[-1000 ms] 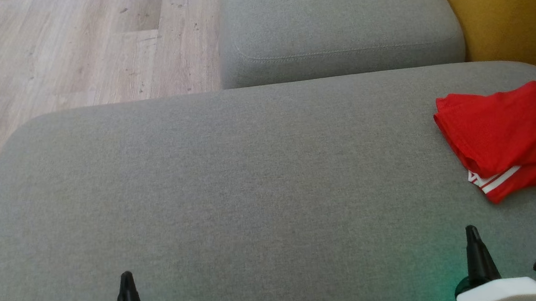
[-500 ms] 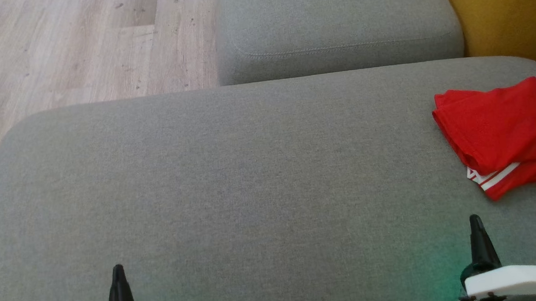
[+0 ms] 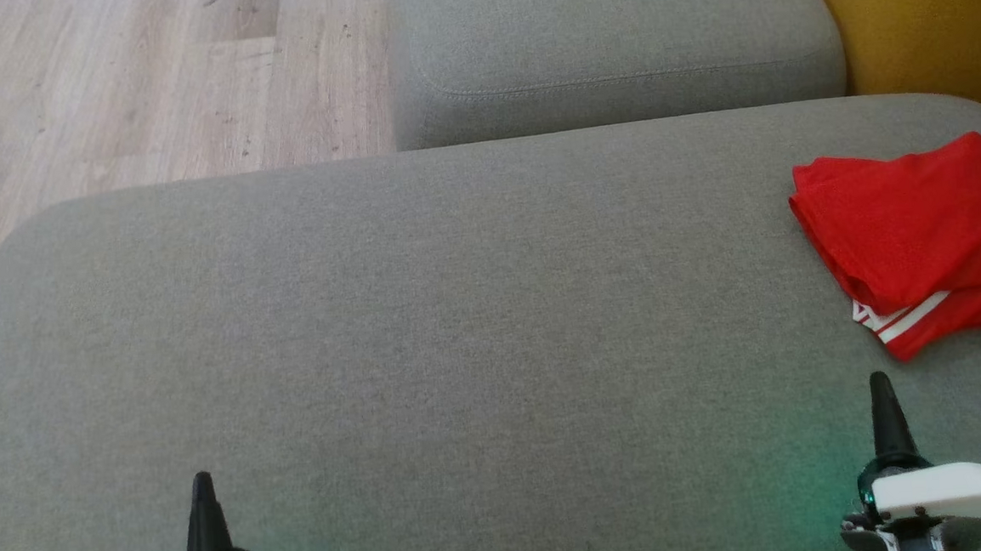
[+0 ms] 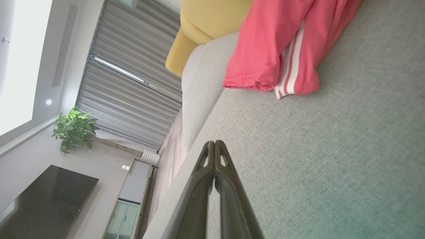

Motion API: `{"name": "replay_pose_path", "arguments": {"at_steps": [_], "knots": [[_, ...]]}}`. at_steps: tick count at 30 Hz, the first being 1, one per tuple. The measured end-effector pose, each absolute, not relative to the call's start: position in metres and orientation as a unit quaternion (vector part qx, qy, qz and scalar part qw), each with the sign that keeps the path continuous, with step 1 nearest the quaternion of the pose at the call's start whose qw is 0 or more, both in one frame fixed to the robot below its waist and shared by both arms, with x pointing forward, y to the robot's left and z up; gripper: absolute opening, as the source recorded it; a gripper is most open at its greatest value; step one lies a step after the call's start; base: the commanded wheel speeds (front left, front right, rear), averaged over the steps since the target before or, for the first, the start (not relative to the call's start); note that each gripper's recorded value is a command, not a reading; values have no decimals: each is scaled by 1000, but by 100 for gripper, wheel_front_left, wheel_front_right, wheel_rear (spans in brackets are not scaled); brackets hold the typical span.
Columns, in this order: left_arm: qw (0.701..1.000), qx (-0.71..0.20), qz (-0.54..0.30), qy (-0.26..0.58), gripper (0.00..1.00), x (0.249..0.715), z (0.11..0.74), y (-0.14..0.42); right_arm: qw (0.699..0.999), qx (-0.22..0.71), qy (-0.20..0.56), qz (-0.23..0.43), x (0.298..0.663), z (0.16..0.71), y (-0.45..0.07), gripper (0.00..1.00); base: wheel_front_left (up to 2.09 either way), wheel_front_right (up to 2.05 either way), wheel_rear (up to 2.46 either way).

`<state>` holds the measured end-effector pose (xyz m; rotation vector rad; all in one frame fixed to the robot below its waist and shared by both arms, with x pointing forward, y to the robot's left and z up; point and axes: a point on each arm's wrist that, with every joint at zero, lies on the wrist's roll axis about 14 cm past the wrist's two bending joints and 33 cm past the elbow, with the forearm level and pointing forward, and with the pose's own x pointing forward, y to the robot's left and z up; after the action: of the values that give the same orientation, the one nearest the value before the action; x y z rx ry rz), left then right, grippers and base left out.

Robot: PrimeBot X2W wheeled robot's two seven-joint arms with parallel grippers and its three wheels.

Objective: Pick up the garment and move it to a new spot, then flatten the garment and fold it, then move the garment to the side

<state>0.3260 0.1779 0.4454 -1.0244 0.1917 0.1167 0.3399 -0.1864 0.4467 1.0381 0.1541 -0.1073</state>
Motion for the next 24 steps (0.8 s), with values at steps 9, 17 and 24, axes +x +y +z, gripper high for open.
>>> {"name": "replay_pose_path", "arguments": {"at_steps": [9, 17, 24], "knots": [[840, -535, 46, 84, 0, 338, 453, 176, 836, 540, 75, -57, 342, 446, -189, 0, 0, 0, 0], [817, -569, 54, 82, 0, 341, 452, 182, 814, 575, 62, -56, 351, 454, -192, 0, 0, 0, 0], [794, -601, 40, 75, 0, 351, 459, 179, 790, 608, 60, -61, 352, 453, -195, 0, 0, 0, 0]]}}
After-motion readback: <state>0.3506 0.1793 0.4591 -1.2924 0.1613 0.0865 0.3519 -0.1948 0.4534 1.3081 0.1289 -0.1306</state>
